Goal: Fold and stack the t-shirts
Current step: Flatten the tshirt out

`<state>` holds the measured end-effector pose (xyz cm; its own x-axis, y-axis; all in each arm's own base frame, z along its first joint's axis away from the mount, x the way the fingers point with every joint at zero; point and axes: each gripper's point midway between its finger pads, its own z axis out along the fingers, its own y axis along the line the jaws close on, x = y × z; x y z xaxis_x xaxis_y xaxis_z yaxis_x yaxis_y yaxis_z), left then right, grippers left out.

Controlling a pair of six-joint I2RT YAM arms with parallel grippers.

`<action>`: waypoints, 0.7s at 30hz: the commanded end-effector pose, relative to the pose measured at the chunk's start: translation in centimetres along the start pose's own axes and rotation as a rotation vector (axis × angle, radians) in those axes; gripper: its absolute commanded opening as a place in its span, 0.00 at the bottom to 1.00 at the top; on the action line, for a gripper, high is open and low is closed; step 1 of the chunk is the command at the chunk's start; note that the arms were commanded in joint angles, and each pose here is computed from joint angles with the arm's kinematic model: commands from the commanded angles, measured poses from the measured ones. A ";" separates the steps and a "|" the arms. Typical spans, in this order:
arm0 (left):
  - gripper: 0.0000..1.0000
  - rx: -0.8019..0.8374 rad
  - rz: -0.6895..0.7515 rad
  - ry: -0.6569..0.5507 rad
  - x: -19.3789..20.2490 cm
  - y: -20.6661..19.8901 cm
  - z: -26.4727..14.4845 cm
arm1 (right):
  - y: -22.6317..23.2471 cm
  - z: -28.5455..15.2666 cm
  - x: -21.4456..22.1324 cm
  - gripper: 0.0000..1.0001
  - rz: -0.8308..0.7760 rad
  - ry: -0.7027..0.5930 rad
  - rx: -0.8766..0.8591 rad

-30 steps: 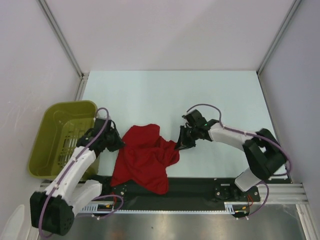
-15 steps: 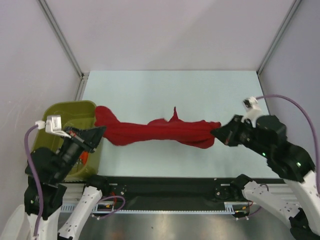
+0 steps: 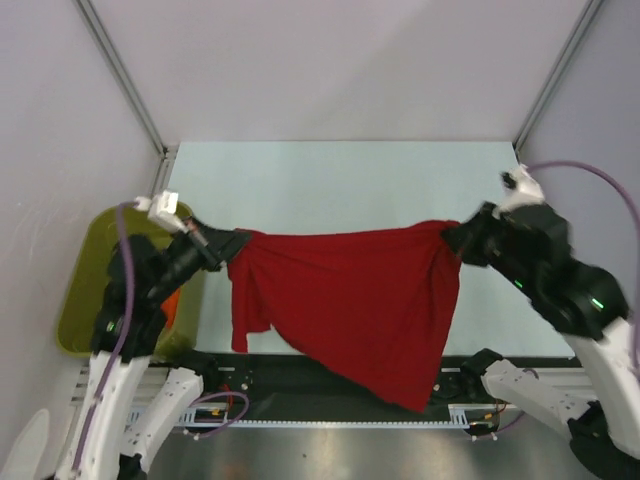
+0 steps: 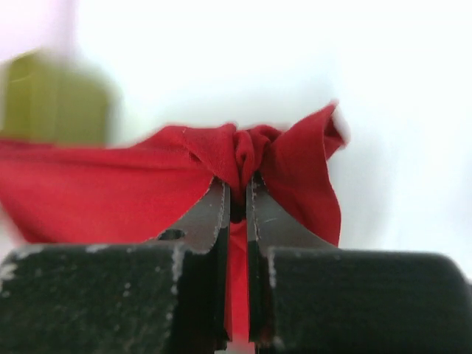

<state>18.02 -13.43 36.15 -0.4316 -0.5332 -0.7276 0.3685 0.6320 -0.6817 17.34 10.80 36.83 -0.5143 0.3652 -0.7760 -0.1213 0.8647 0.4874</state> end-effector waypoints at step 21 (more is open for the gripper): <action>0.50 -0.470 -0.057 0.565 10.3 17.9 13.5 | -17.4 21.2 9.3 0.50 0.105 0.564 0.431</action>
<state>32.56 -13.99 15.29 -0.8327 -0.3006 -0.4650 -0.0623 0.8853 -0.4608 37.19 5.49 10.81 -0.8711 0.3409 -0.3536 0.2819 0.9366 0.2083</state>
